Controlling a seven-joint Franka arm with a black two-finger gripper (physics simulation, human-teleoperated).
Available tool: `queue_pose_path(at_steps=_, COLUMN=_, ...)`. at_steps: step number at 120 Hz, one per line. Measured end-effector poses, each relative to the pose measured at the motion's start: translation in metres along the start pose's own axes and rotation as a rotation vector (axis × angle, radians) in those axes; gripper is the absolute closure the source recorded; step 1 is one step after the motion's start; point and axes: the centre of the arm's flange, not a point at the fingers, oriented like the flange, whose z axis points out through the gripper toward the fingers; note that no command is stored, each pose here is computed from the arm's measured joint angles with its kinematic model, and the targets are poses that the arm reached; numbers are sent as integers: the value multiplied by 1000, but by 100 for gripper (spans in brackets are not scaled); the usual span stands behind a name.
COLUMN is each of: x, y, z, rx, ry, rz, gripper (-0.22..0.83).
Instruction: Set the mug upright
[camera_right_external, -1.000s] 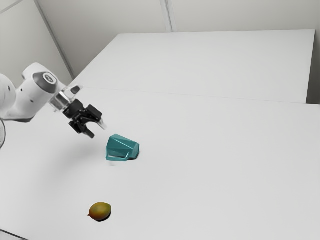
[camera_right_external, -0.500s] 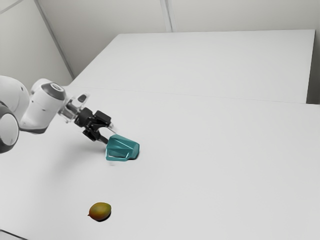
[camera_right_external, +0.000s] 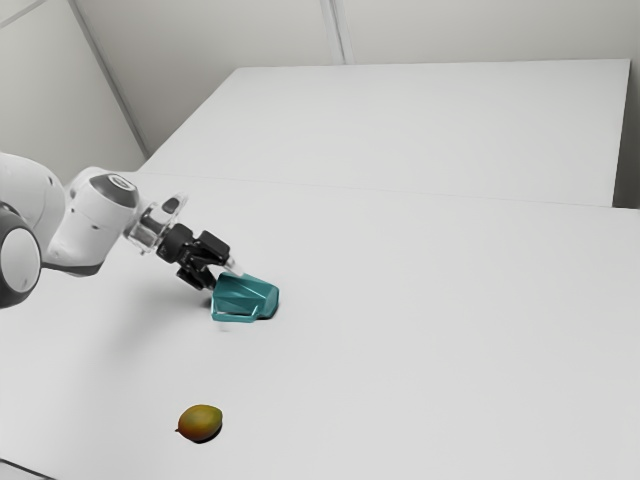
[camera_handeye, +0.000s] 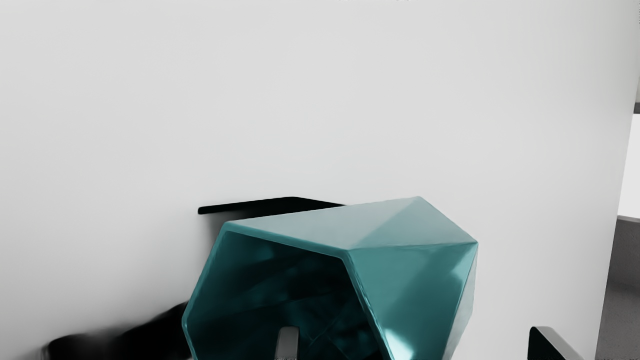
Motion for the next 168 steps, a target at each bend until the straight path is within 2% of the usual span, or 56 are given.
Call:
queue_pose_path(at_steps=30, x=2, y=3, z=1, rx=-20, ry=17, rz=13, gripper=58)
queue_pose_path(at_steps=51, x=4, y=6, z=-1, rx=-46, ry=47, rz=14, gripper=70)
queue_pose_path(at_steps=86, x=10, y=23, z=1, rx=-89, ry=85, rz=33, gripper=76)
queue_pose_path(at_steps=110, x=10, y=52, z=-10, rx=-67, ry=84, rz=90, gripper=77)
queue_pose_path(at_steps=131, x=9, y=77, z=-8, rx=20, ry=16, rz=159, gripper=78)
queue_pose_path(at_steps=168, x=11, y=111, z=2, rx=284, ry=-100, rz=301, gripper=78)
